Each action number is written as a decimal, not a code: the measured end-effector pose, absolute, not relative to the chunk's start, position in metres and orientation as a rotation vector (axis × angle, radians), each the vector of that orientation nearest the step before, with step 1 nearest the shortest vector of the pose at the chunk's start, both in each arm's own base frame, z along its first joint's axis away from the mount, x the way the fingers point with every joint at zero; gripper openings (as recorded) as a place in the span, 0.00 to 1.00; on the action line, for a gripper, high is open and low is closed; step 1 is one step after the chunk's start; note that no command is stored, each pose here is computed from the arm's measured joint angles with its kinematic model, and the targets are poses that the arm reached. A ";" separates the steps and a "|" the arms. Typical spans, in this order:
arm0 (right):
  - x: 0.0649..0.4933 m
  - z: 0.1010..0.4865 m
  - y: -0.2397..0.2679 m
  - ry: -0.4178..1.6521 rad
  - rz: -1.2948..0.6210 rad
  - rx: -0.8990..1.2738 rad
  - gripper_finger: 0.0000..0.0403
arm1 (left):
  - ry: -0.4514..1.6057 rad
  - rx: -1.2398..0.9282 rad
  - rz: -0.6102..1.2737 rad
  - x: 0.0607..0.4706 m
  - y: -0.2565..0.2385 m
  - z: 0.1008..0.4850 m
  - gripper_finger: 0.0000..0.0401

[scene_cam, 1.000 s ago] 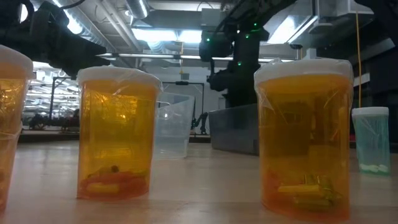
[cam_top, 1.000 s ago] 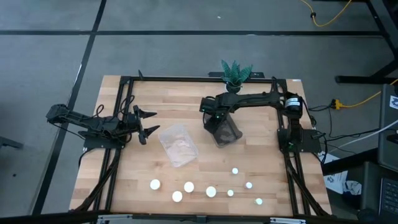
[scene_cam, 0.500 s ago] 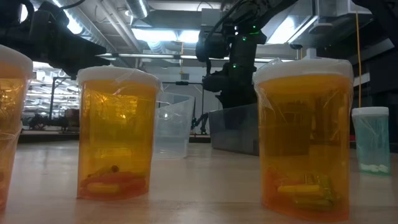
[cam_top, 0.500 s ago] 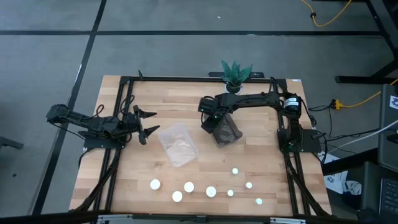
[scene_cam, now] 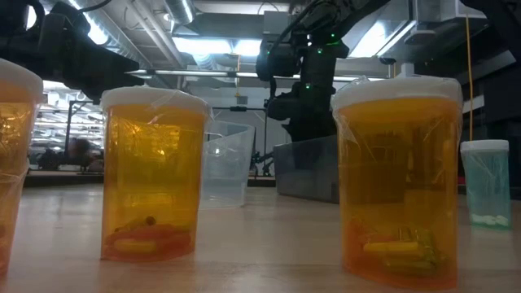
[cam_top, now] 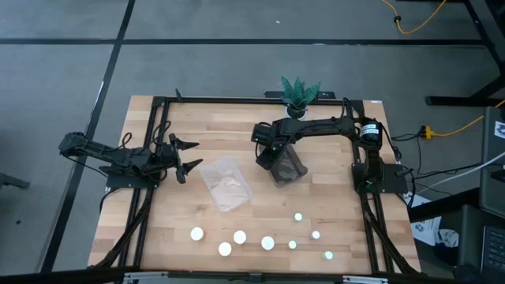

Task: Pick and place medicine bottles into bin by pill shape (circle, oval)
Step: Put the small blue pill bottle into the black bin

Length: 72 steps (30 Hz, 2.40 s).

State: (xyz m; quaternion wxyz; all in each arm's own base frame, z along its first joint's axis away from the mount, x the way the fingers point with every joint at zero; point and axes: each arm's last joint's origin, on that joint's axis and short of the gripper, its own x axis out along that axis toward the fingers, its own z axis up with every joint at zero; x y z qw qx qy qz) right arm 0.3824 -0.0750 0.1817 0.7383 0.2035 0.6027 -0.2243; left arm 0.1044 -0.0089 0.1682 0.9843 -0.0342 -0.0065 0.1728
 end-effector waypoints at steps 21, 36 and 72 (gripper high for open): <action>0.389 0.203 -0.078 1.289 -0.549 0.452 0.38 | -0.013 -0.070 0.347 0.104 -0.009 0.168 0.76; 0.361 0.314 -0.018 1.416 -0.524 0.262 0.38 | -0.014 -0.070 0.347 0.104 -0.009 0.168 0.76; 0.250 0.244 0.196 1.355 -0.703 0.599 0.55 | -0.017 -0.073 0.347 0.104 -0.009 0.169 0.76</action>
